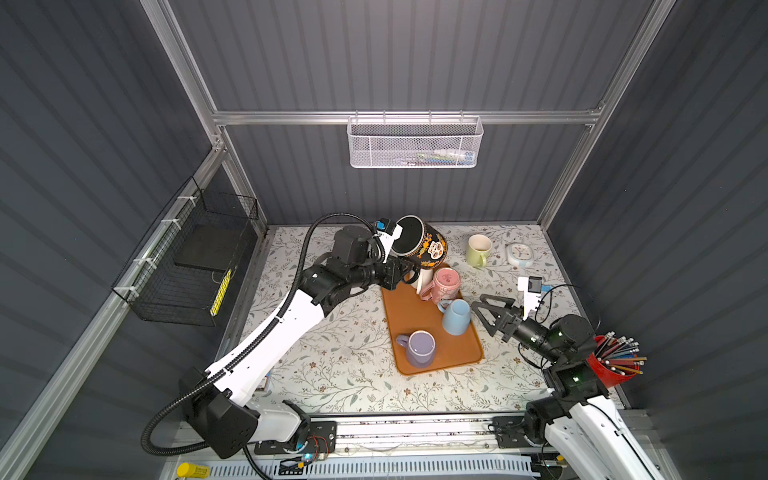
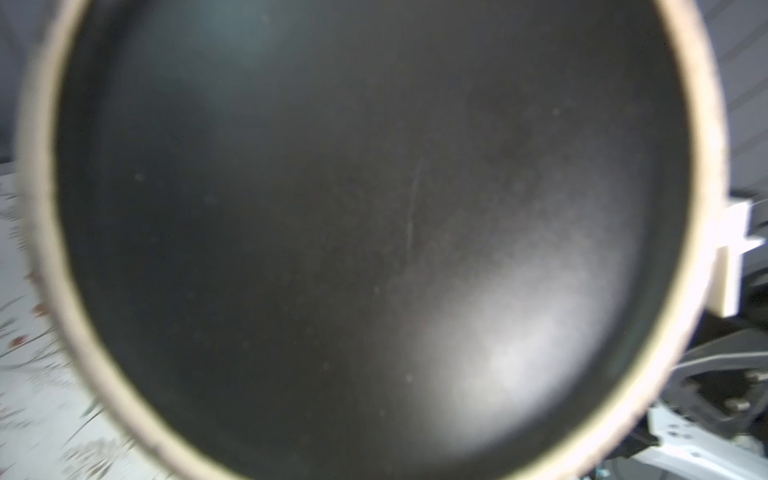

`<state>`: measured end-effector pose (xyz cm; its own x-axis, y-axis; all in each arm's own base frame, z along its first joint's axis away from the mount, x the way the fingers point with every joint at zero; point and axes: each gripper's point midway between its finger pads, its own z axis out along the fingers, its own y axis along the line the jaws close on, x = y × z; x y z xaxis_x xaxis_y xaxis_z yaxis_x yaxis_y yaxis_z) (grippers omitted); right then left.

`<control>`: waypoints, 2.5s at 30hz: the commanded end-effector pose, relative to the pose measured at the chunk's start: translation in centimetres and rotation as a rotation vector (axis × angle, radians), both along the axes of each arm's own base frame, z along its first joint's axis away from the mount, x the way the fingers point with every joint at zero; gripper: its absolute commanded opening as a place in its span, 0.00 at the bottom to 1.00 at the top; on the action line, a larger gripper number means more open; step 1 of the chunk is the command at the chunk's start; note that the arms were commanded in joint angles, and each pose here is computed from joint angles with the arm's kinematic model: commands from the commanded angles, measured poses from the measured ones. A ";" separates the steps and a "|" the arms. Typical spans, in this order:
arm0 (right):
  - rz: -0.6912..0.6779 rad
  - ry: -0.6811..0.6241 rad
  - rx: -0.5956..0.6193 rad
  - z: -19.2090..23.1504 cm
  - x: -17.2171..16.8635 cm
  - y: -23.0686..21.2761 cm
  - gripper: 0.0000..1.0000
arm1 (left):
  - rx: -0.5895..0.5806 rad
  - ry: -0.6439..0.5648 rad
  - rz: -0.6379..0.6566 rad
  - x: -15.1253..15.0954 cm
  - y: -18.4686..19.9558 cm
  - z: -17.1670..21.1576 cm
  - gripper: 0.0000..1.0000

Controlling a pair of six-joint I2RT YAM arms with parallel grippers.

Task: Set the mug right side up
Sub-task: 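Grasp and lift the black skull-print mug with the left gripper, then hold the black mug raised with the left gripper while the right gripper reaches toward it, then grasp the black mug with the right gripper and rotate it upright with both grippers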

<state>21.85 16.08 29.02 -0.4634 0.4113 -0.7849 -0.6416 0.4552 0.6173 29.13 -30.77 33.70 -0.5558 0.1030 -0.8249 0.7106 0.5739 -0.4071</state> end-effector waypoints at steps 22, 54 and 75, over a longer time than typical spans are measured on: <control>0.245 -0.213 0.160 11.0 0.5 2.7 0.99 | -0.691 -0.239 -0.303 -3.4 -3.3 19.2 0.00; 0.392 -0.245 0.263 17.7 8.1 6.2 0.59 | -0.772 -0.149 -0.369 -1.9 -5.5 17.8 0.00; 0.298 -0.245 0.269 16.3 8.7 5.4 0.00 | -0.742 -0.052 -0.347 -0.9 -6.4 12.8 0.24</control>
<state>31.63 22.48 42.99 -0.5448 0.4362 -0.7162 -0.7872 0.0285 0.6161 29.97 -37.54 44.58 -0.5871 -0.3053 -0.7497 0.7931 -0.0316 -0.6082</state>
